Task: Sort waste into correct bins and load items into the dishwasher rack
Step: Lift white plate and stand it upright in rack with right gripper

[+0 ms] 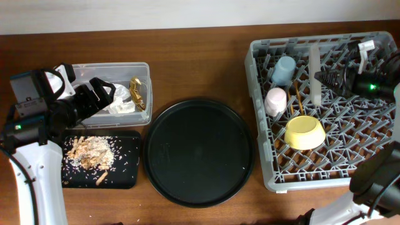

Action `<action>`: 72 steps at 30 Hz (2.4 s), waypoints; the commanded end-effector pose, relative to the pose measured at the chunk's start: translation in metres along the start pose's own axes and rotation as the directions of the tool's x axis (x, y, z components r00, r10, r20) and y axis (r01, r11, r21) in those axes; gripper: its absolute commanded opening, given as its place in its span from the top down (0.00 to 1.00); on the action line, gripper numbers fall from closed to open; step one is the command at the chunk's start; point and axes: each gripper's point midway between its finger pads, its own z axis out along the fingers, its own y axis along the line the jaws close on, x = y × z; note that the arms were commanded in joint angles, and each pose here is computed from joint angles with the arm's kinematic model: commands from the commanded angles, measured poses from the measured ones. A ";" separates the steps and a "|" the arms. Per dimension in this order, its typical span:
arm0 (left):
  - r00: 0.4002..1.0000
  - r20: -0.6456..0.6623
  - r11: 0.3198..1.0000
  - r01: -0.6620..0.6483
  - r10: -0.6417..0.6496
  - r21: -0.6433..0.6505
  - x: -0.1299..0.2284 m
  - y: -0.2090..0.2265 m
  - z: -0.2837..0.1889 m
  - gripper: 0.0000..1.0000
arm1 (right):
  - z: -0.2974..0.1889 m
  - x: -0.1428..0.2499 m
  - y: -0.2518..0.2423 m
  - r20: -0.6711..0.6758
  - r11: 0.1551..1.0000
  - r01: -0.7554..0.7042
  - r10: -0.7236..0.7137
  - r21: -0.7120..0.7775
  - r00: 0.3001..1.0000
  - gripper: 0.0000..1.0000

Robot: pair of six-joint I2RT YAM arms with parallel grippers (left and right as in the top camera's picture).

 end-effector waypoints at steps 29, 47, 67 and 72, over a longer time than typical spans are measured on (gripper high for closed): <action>1.000 0.023 1.000 -0.006 0.005 0.009 -0.006 -0.004 -0.006 0.01 | -0.008 -0.012 -0.049 0.030 0.991 -0.045 0.042 0.122 0.999 0.01; 1.000 0.023 1.000 -0.006 0.005 0.009 -0.006 -0.004 -0.006 0.01 | 0.053 0.010 0.023 -0.337 0.771 0.119 0.129 0.626 0.933 0.01; 1.000 0.023 1.000 -0.005 0.005 0.009 -0.006 -0.004 -0.006 0.01 | 0.103 0.023 0.066 -0.426 0.786 0.220 0.061 0.578 0.903 0.01; 1.000 0.023 1.000 -0.006 0.005 0.009 -0.006 -0.004 -0.006 0.01 | 0.102 0.023 0.066 -0.425 0.786 0.219 0.061 0.579 0.903 0.01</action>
